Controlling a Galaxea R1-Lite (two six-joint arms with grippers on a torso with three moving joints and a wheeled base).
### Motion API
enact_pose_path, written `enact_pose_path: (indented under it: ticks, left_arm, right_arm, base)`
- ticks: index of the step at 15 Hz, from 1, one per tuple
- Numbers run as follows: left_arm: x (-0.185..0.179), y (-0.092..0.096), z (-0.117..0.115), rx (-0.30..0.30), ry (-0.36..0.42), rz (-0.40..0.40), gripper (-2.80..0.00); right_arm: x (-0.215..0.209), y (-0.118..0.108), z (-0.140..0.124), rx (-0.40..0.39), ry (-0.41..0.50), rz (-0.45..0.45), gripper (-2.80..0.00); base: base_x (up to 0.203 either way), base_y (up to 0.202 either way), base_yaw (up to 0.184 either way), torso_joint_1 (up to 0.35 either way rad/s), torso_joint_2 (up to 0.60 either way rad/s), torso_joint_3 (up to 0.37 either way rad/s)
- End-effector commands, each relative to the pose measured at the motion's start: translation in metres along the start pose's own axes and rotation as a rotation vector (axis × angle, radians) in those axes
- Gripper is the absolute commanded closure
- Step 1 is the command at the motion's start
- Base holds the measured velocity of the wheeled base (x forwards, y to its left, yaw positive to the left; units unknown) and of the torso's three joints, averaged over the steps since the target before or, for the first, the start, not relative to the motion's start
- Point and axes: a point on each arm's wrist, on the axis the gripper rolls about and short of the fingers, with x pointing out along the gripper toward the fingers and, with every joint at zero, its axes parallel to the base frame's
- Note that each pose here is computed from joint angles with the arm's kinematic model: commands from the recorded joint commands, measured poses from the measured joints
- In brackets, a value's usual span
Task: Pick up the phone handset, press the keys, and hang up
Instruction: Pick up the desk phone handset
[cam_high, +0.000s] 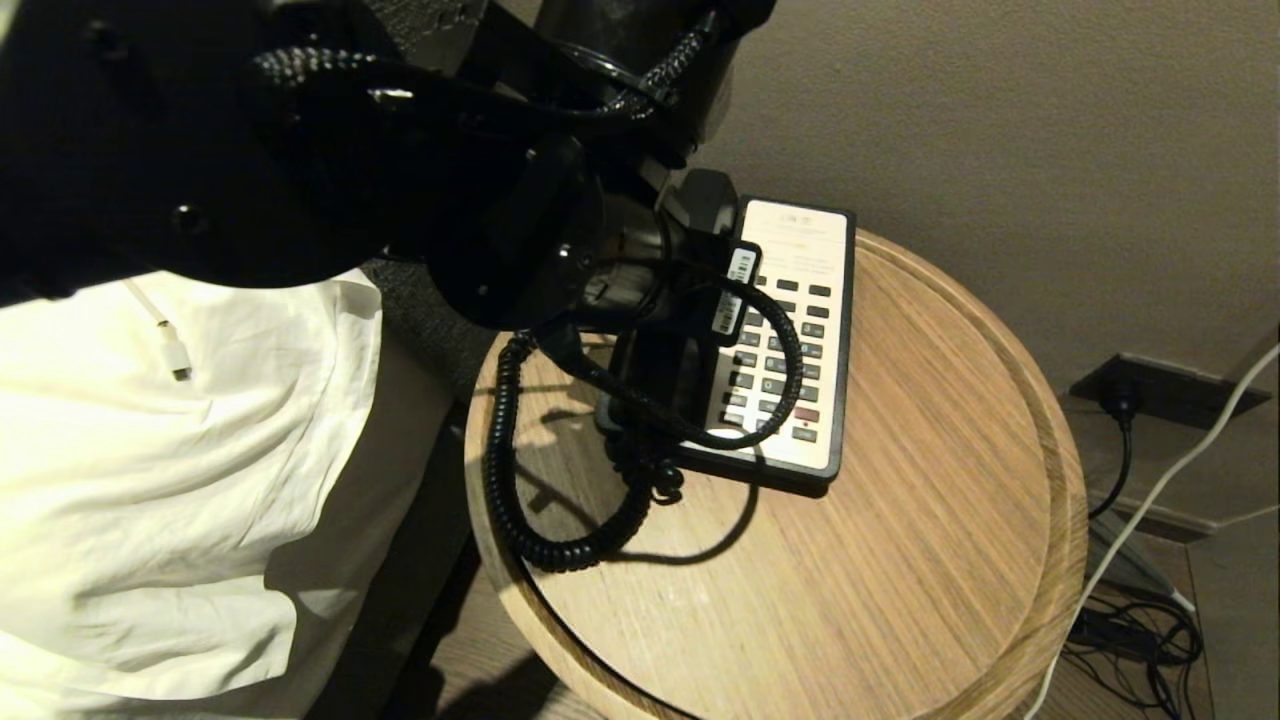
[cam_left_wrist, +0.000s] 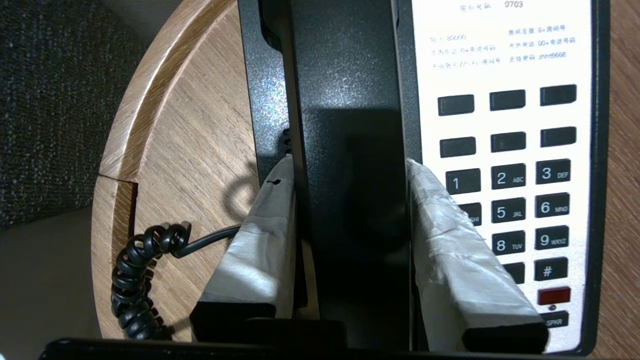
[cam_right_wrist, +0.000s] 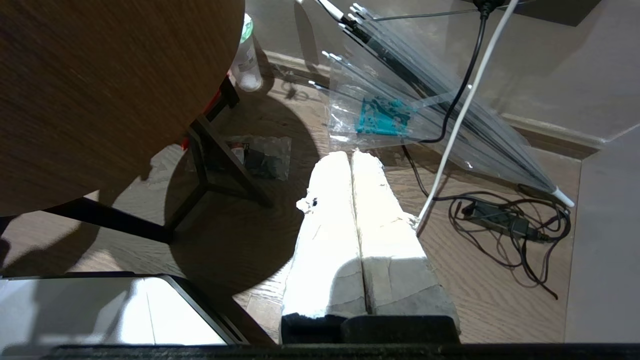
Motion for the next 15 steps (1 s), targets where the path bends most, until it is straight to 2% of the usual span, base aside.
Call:
enact_pose_path:
  ticks: [1,15]
  left_arm:
    - [0.0,0.0,0.0,0.0,0.003,0.003,0.0]
    - [-0.025,0.008,0.008,-0.019,-0.041,-0.014,0.0]
  right_arm:
    - [0.0,0.0,0.0,-0.001,-0.001,0.0,0.0]
    - [0.0,0.0,0.0,-0.001,-0.001,0.0,0.0]
  base:
    - [0.0,0.0,0.0,0.0,0.0,0.0]
    - [0.0,0.0,0.0,0.0,0.0,0.0]
